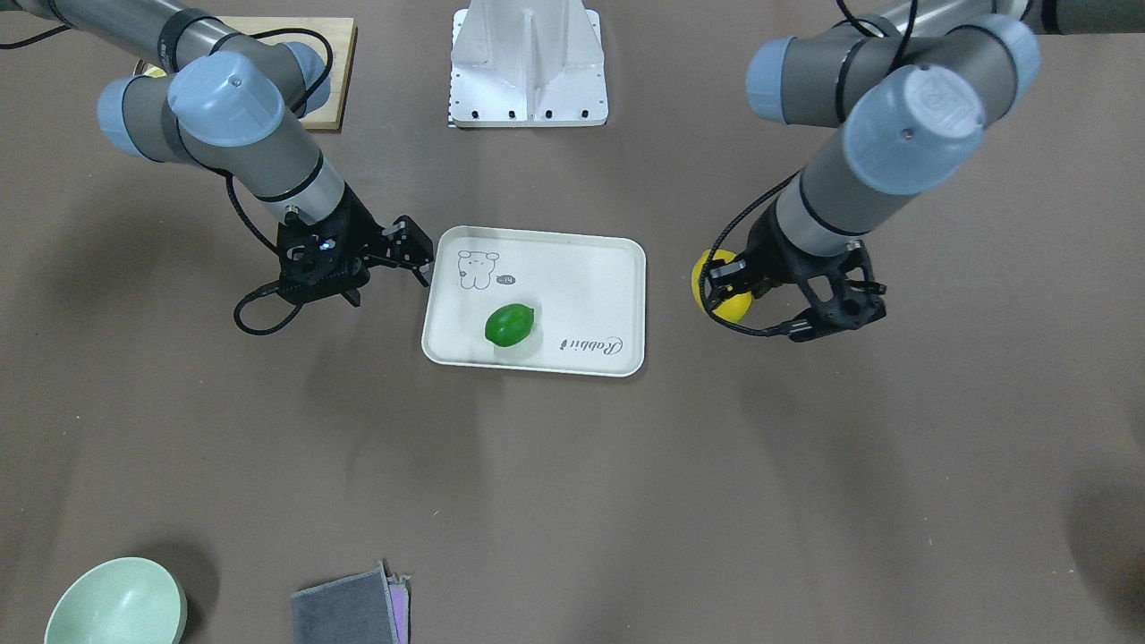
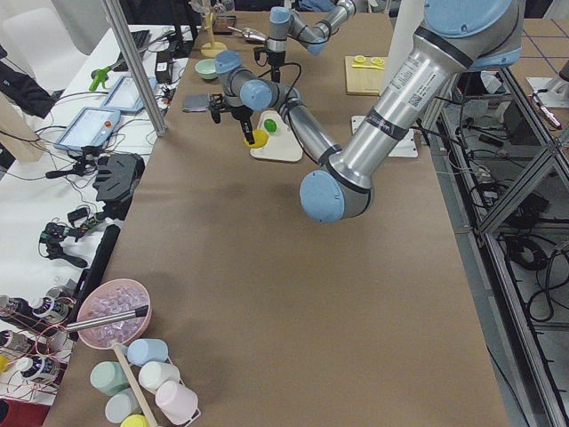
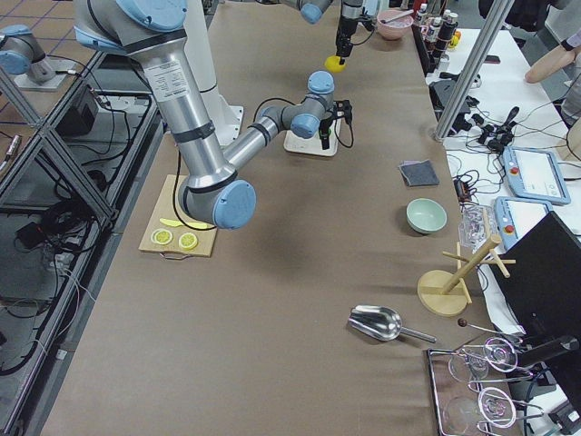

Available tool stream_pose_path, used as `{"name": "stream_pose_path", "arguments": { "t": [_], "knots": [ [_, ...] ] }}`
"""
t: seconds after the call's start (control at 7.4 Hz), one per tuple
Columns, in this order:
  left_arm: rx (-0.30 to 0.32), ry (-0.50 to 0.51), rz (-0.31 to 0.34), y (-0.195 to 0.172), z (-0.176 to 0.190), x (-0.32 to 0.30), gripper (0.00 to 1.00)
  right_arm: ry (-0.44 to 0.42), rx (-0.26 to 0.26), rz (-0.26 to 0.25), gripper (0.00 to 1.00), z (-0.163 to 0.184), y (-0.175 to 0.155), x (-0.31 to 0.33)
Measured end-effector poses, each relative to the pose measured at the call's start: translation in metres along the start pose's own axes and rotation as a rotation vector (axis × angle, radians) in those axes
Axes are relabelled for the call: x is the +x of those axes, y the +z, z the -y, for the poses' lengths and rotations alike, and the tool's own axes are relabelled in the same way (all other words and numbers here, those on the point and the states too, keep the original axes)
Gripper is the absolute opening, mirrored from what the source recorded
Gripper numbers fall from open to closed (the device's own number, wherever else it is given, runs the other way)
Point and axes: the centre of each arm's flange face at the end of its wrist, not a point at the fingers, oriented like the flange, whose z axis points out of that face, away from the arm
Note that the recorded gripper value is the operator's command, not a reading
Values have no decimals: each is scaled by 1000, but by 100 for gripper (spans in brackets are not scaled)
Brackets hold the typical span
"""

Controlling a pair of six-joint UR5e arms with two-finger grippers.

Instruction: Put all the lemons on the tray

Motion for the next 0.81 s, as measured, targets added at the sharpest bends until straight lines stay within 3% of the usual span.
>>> {"name": "stream_pose_path", "arguments": {
  "t": [0.27,0.68,0.81],
  "knots": [
    [11,18,-7,38,-25,37,0,-41,-7,-30,100,-7,-11,45],
    [14,48,0,69,-41,85,0,-74,-22,-71,100,-55,-44,116],
    [28,48,-2,86,-43,93,6,-76,-24,-78,100,-70,-56,130]
  ]
}}
